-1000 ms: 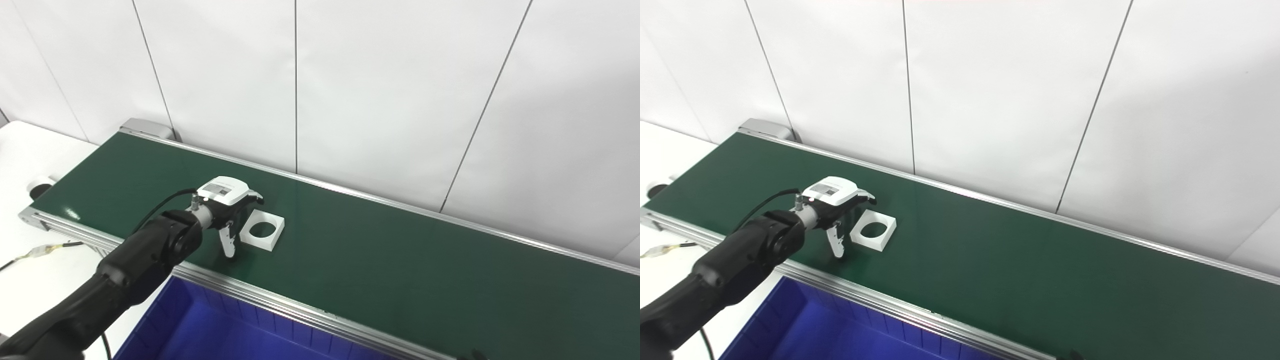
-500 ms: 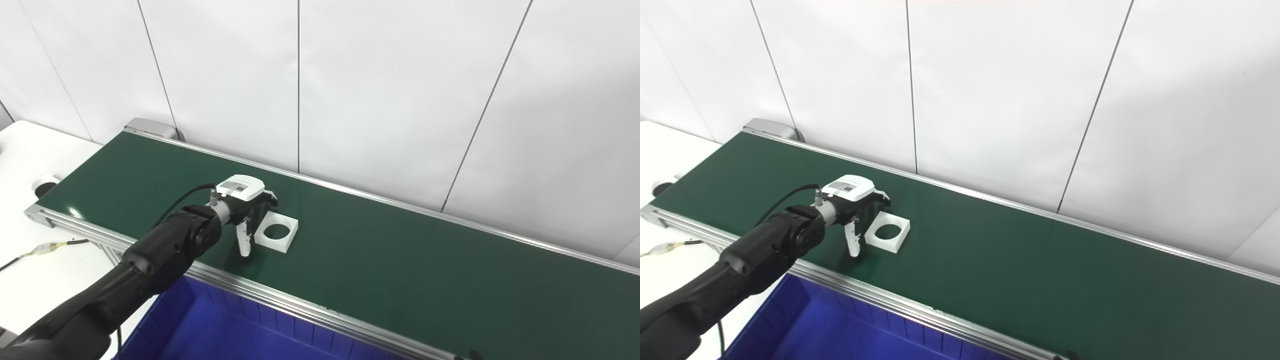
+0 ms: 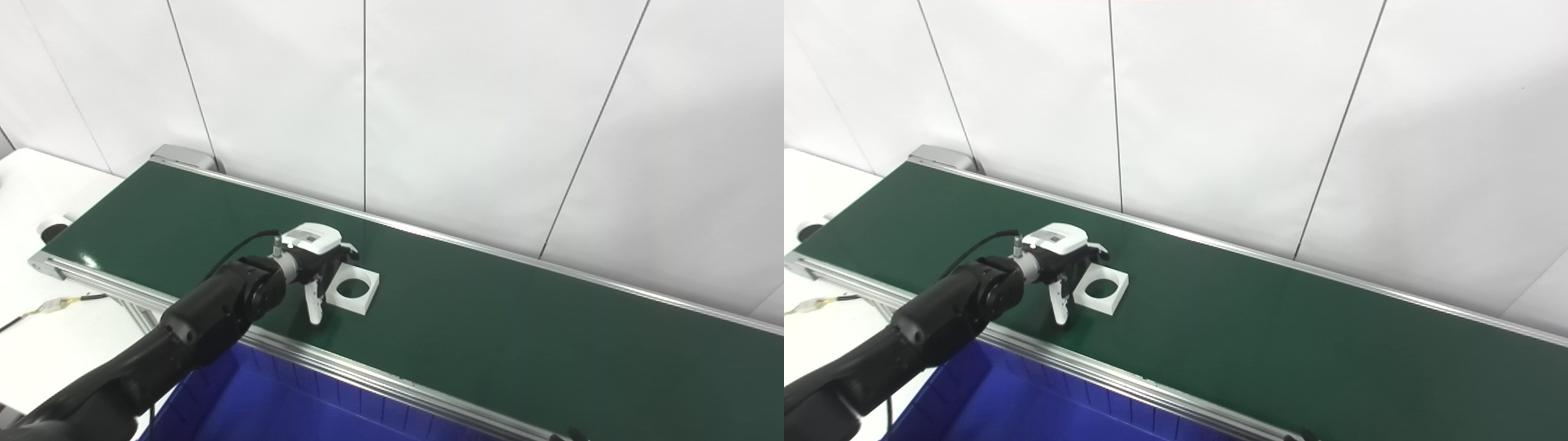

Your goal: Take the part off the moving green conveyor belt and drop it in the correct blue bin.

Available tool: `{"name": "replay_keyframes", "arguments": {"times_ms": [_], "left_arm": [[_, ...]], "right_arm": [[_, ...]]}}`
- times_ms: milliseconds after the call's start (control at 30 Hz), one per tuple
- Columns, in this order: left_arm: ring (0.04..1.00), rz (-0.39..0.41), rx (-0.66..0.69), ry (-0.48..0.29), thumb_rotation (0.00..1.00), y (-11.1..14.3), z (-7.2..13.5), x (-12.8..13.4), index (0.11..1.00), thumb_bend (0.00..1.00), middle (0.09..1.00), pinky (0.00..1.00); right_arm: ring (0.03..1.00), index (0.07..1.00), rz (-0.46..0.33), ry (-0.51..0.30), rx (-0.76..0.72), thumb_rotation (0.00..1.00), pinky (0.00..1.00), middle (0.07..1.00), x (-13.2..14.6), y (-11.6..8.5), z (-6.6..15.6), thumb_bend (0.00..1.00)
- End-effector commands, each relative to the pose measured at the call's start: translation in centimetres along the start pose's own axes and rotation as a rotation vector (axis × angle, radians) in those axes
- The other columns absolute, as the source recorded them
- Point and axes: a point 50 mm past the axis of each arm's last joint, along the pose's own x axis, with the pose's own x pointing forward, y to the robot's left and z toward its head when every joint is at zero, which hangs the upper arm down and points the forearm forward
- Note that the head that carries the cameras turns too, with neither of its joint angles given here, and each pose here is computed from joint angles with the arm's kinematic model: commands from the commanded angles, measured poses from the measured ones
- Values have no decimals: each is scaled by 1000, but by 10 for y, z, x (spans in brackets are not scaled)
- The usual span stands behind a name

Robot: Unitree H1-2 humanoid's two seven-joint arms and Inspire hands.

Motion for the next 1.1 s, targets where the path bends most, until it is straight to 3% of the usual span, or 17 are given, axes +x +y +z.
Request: {"name": "replay_keyframes", "arguments": {"times_ms": [0,67,167,267,367,433,467,567,1067], "left_arm": [[765,52,15,-24,151,21,2,-4,876,983,811,712],[834,58,7,-46,164,24,7,-6,885,969,876,768],[825,65,-9,-88,160,24,18,-4,865,955,862,756],[784,79,-64,-138,91,20,25,-2,821,925,798,764],[684,125,-79,-187,22,6,28,2,748,895,706,674],[638,139,-72,-203,3,-1,29,4,649,815,646,645],[606,145,-68,-212,1,-7,30,7,581,704,590,634],[538,153,-43,-227,0,-17,31,11,499,553,511,605],[472,150,57,-233,0,-38,34,12,502,522,456,510]], "right_arm": [[768,902,-7,-86,9,883,629,828,4,2,11,468],[767,899,-8,-86,10,881,628,824,4,3,11,478],[767,897,-7,-88,10,882,625,824,5,4,11,491],[765,897,-8,-89,10,881,624,823,4,6,12,487],[765,897,-8,-88,16,879,624,824,4,7,12,501],[767,898,-7,-87,17,879,625,824,4,7,13,506],[768,899,-6,-89,16,879,623,824,4,8,13,503],[767,899,-8,-90,17,876,620,821,3,8,13,506],[765,891,-8,-95,37,856,621,818,1,8,15,509]]}}
